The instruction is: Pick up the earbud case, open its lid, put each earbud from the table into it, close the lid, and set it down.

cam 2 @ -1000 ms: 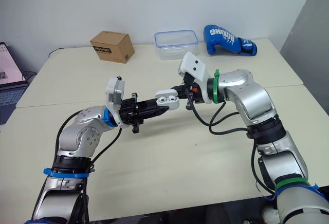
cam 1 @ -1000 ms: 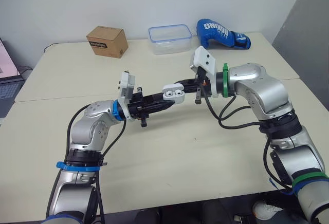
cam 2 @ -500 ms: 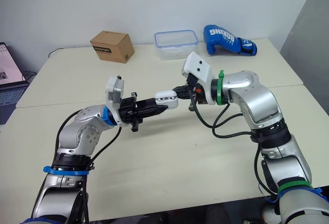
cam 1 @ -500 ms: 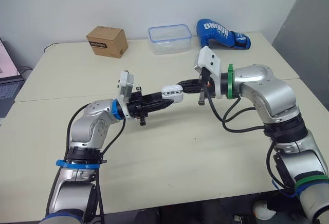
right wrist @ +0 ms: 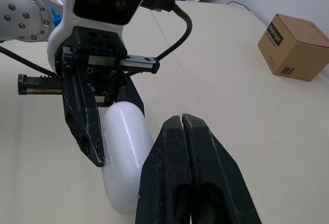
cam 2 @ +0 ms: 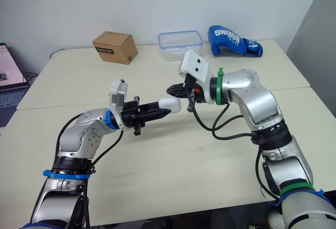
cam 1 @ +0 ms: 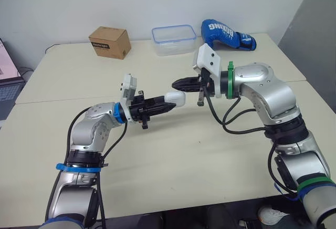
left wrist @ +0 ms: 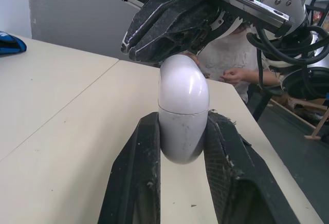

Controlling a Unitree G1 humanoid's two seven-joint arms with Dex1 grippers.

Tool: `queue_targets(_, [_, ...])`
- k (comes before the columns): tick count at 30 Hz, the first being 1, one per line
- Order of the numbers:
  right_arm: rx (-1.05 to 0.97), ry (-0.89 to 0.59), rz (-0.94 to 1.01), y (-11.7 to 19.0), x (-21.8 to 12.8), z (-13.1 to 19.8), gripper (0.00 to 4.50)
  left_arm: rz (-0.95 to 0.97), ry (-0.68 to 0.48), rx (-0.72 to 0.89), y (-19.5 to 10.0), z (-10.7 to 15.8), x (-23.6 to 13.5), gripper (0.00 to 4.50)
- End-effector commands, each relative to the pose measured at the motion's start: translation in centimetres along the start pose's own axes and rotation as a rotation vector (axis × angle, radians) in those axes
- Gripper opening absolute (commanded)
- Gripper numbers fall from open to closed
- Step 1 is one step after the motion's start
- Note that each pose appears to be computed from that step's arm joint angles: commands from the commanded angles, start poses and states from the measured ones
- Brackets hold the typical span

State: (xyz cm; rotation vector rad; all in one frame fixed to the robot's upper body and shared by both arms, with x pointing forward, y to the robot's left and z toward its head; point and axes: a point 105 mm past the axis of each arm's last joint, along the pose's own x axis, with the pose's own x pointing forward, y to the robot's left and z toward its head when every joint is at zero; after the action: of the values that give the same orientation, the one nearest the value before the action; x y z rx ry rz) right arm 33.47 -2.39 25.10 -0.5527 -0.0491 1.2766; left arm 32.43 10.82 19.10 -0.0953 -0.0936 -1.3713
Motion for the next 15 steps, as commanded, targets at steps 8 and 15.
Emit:
queue_targets(8, [-0.071, -0.011, 0.035, 0.6, -2.1, 1.4, 0.04, 0.021, 0.027, -0.027, 0.0, 0.7, 0.0, 0.79])
queue_targets(15, [-0.159, 0.123, 0.059, 0.8, -5.6, -1.0, 0.04, 0.102, 0.139, -0.240, 0.7, -0.9, -0.4, 0.79])
